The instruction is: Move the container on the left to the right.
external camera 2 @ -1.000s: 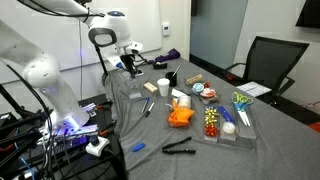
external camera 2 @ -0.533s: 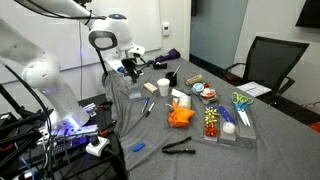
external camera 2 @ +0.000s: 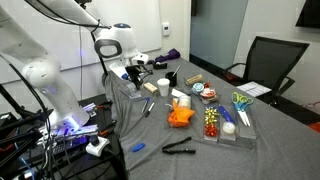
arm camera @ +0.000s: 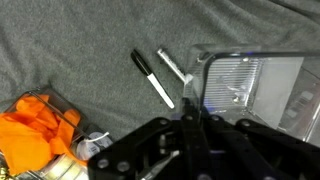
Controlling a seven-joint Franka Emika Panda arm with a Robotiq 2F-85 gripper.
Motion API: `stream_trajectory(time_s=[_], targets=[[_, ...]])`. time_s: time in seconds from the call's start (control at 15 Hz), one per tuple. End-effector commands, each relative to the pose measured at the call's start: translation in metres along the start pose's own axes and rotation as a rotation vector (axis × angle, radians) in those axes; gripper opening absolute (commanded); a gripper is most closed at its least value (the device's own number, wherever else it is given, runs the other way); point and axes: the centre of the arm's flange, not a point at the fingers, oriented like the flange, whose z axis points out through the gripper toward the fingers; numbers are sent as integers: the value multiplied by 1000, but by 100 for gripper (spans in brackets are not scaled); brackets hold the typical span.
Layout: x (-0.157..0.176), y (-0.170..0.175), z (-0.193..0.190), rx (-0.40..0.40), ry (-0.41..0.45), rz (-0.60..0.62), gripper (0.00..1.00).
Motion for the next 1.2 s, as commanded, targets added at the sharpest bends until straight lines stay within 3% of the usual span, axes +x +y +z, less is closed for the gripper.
stream_trajectory(time_s=[0.0,0.4,1.13], targets=[[0,1,4,0,-6,2,4],[1,-1,2,-1,-3,-1,1],[-8,6,45,28,-4,66,1]])
